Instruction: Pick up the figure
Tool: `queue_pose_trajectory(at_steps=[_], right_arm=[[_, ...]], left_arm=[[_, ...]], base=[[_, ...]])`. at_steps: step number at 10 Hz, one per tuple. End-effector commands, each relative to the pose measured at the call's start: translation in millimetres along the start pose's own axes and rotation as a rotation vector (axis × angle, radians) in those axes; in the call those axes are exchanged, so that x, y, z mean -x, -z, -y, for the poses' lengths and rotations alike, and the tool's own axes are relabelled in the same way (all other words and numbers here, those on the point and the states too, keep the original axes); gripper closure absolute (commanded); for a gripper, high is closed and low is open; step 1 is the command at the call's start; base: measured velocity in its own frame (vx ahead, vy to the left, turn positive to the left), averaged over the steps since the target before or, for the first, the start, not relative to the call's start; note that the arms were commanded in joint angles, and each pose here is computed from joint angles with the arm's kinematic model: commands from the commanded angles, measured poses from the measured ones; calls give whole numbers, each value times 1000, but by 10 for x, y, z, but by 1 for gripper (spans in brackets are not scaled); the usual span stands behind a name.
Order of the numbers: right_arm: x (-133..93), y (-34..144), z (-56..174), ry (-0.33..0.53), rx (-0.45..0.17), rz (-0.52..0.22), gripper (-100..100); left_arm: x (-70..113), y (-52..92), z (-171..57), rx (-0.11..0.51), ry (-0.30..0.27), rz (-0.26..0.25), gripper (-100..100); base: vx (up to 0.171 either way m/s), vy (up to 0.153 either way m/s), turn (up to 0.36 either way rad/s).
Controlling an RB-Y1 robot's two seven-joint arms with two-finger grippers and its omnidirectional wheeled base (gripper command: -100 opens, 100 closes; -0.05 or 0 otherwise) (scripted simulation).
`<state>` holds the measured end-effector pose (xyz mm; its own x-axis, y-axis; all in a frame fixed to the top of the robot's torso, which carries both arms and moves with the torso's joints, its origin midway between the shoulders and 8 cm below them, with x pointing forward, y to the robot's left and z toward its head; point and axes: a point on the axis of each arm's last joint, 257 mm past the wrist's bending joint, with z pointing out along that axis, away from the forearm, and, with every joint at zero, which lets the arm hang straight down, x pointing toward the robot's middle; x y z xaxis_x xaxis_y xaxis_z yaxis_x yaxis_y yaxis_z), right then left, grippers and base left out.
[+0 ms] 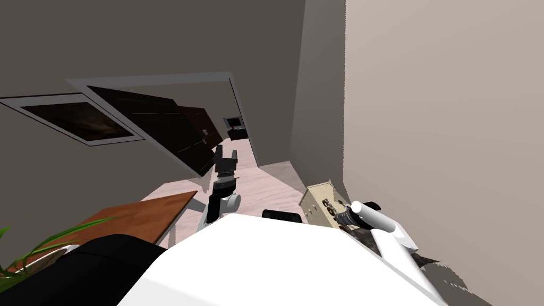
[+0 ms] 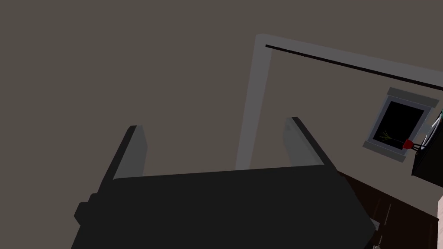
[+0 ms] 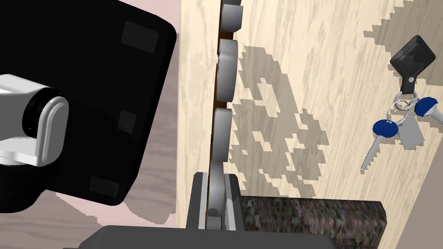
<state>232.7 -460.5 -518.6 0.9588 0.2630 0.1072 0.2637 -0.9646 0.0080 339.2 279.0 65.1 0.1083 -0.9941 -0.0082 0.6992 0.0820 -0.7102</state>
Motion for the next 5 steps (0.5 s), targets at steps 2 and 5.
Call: queue_pose_trajectory(at_steps=[2,5], right_arm=[[-44,55,121,37,-7,0,100],[-36,58,150,42,-8,0,0]], left_arm=[[0,0,0,0,0,0,0],[0,0,0,0,0,0,0]], base=[[64,-12,-142],[31,-3,-63]])
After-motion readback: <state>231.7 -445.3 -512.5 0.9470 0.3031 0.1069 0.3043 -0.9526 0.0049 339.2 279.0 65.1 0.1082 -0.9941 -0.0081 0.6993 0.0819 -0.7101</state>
